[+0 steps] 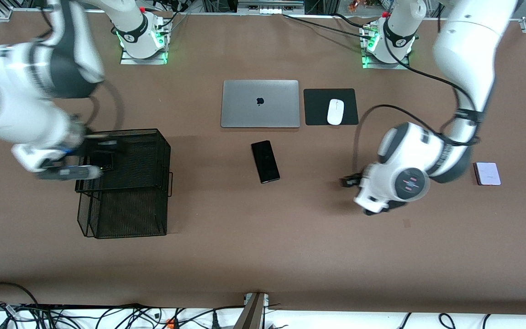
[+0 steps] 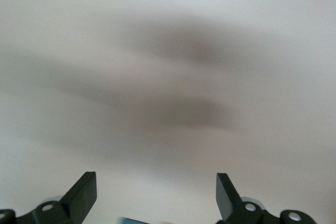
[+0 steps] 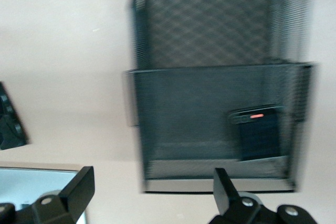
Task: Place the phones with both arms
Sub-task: 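Grasp the black phone with the right gripper while the left gripper grasps the white phone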
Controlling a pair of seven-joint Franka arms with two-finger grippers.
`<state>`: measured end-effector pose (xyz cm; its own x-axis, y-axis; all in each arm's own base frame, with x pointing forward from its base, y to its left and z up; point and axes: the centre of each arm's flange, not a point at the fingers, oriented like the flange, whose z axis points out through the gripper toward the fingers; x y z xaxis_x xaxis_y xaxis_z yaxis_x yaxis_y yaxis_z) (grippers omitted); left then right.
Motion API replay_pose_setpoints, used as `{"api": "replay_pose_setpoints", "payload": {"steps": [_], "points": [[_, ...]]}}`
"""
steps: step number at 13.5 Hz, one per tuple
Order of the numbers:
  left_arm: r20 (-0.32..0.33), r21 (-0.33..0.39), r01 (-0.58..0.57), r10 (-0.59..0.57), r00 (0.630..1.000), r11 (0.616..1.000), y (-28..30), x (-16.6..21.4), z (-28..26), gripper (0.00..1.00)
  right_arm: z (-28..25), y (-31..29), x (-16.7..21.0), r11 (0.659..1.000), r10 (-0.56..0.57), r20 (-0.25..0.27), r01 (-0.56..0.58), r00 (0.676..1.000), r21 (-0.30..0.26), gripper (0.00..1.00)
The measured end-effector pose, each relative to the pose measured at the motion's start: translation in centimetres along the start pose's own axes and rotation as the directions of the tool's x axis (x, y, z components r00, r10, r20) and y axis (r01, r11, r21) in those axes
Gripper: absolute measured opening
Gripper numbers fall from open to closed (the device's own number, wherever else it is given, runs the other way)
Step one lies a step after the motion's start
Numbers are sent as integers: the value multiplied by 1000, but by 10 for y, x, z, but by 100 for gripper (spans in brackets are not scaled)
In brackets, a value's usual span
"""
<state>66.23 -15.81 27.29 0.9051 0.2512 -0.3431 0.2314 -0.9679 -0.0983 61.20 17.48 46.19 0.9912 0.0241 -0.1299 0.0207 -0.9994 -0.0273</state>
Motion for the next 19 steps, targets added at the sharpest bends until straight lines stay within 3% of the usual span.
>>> {"api": "replay_pose_setpoints", "payload": {"steps": [4, 6, 8, 10, 15, 19], "points": [[8, 57, -174, 174, 985, 983, -141, 53, 9, 100, 45, -190, -36, 996, -45, -22, 43, 999, -85, 100], [20, 47, -212, 211, 977, 976, -202, 67, 14, 100, 75, -270, -55, 995, -69, -55, 65, 996, -76, 100], [20, 83, -244, 243, 970, 966, -262, 77, 22, 100, 110, -317, -64, 994, -106, -91, 102, 990, -44, 100], [-31, 112, -248, 252, 967, 962, -313, 88, 33, 100, 147, -341, -66, 990, -143, -115, 140, 983, -30, 100], [-234, 56, -254, 260, 937, 965, -435, 91, 96, 100, 245, -355, -63, 962, -273, -139, 265, 952, -68, 100], [-236, 42, -273, 275, 932, 961, -438, 86, 113, 100, 280, -338, -58, 943, -332, -172, 322, 928, -81, 100]]}}
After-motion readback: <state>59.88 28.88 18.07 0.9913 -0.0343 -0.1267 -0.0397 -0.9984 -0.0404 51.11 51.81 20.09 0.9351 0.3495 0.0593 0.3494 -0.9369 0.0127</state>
